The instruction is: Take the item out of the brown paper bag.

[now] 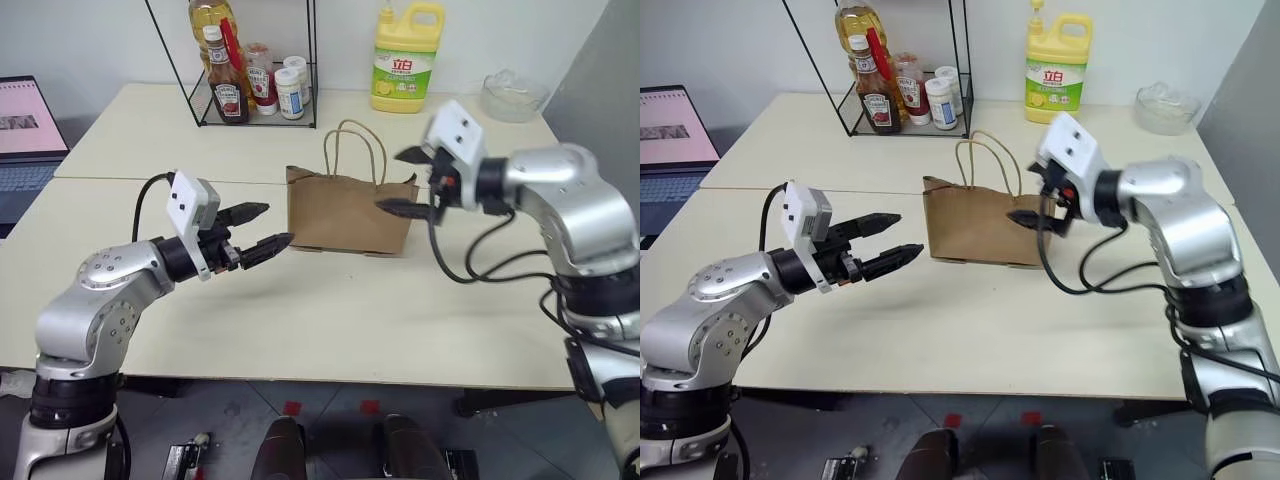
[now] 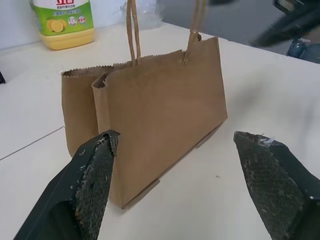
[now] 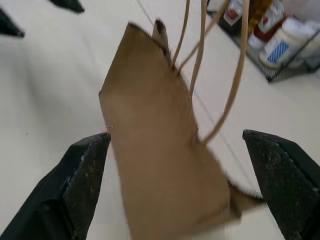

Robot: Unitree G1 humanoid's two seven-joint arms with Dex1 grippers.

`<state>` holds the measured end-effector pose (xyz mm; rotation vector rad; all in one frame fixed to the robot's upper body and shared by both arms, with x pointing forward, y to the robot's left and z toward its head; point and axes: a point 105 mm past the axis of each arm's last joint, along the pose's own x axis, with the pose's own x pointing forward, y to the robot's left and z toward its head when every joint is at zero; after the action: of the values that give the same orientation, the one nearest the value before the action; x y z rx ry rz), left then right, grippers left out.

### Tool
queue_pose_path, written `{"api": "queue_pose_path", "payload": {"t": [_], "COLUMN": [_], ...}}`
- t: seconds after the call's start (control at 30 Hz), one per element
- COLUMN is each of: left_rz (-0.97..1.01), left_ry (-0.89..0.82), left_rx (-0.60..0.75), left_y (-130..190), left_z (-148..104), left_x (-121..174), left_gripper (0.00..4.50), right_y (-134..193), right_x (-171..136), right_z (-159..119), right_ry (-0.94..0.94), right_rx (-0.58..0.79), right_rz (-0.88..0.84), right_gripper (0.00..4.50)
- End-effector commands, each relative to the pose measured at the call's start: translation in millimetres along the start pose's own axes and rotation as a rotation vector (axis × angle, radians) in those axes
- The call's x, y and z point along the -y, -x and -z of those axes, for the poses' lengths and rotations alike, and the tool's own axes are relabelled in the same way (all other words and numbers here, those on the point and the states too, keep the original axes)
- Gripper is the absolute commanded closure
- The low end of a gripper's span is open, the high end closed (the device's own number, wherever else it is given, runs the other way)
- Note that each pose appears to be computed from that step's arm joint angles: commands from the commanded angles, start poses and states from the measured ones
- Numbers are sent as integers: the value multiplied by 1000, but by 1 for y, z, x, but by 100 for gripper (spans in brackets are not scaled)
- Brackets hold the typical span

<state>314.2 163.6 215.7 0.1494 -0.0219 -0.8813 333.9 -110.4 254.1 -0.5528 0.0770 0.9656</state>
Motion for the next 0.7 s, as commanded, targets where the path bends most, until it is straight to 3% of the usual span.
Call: {"api": "queue_pose_path", "payload": {"t": [0.03,0.2,0.4,0.53,0.7], "left_rz": [-40,-138,-259,-264,-103], "left_ry": [-79,-204,-320,-382,-400], "left_rx": [54,125,91,5,-83], "left_y": [-6,-33,-64,-82,-98], "left_z": [-20,-52,-68,-61,-49], "left_x": [-16,-57,-105,-117,-103], "left_gripper": [118,266,448,448,448], "right_y": [25,39,42,45,53], "right_x": [-14,-52,-66,-69,-71], "right_z": [-5,17,19,20,23], "right_ry": [-30,-157,-225,-244,-257], "right_rx": [42,44,66,66,52], "right_rz": [30,50,114,140,155], "right_gripper": [0,0,0,0,0]}}
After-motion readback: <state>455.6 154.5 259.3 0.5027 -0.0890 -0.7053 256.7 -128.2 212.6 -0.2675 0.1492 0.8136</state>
